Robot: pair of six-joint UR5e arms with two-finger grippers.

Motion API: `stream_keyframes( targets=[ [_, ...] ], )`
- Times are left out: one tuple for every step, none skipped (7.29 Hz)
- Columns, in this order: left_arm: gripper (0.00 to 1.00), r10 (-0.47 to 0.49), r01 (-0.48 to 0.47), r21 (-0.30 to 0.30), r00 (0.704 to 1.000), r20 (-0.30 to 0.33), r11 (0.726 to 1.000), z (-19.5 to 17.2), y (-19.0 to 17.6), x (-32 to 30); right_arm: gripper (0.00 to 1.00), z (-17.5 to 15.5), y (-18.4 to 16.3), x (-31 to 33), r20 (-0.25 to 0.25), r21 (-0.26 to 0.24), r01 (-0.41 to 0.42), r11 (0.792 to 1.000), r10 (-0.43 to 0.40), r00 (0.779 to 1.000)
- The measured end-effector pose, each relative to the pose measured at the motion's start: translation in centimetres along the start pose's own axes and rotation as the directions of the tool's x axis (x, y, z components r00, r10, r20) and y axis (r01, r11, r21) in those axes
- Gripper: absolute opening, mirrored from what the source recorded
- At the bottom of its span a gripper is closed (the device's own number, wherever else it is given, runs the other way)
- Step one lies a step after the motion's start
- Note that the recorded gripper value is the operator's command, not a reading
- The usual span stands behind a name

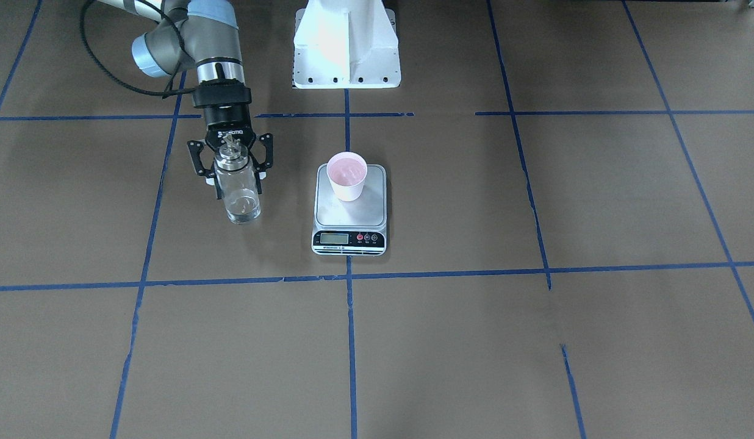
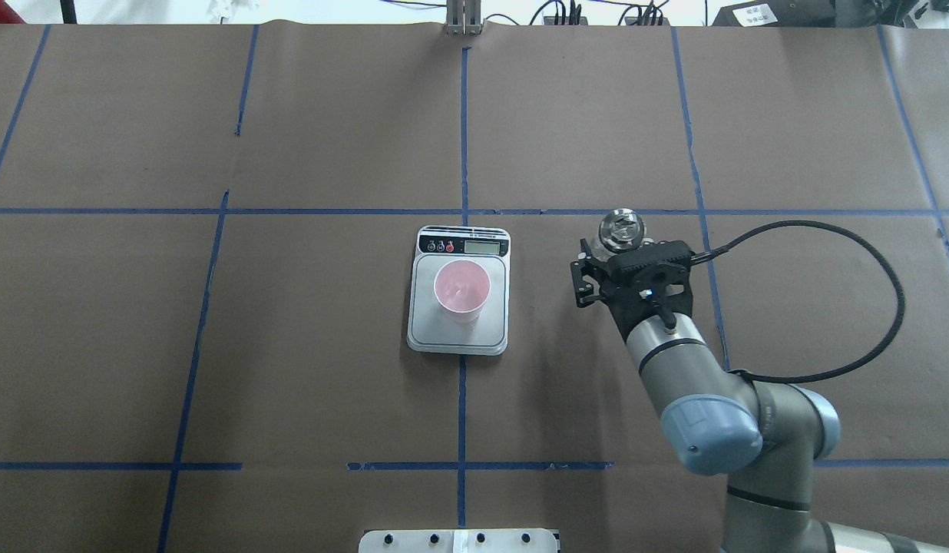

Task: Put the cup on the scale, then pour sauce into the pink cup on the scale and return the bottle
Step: 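Tilt the bottle upright and carry it back to its spot, then lower the bottle onto the table with the right gripper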

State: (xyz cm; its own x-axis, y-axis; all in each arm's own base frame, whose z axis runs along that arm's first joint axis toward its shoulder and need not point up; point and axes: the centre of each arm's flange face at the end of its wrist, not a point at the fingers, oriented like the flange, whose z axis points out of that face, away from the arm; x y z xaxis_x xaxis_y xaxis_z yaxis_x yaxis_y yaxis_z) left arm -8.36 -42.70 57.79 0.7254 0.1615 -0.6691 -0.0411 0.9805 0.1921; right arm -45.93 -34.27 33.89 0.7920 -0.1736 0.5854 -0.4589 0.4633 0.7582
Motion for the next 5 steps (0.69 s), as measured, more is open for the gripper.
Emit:
stream_keyframes(
  targets=[
    [1.0,0.0,0.0,0.0,1.0,0.0,1.0,0.0,0.0,0.0,0.0,-0.3,0.5,2.6,-0.017,-0.02,-0.001,1.0,0.0,1.0],
    [1.0,0.0,0.0,0.0,1.0,0.0,1.0,0.0,0.0,0.0,0.0,-0.2,0.8,4.3,-0.028,-0.043,-0.05,0.998,0.049,0.998],
    [1.0,0.001,-0.001,0.0,1.0,0.0,1.0,0.0,0.0,0.0,0.0,0.1,1.2,5.7,-0.037,-0.08,-0.147,0.986,0.144,0.989],
    [1.0,0.001,-0.001,-0.001,1.0,0.0,1.0,0.0,0.0,0.0,0.0,0.4,2.0,7.3,-0.056,-0.116,-0.194,0.974,0.189,0.98],
    [1.0,0.001,-0.001,-0.001,1.0,0.001,1.0,0.1,0.0,-0.1,0.0,0.4,2.8,8.7,-0.073,-0.136,-0.194,0.972,0.185,0.98]
  ],
)
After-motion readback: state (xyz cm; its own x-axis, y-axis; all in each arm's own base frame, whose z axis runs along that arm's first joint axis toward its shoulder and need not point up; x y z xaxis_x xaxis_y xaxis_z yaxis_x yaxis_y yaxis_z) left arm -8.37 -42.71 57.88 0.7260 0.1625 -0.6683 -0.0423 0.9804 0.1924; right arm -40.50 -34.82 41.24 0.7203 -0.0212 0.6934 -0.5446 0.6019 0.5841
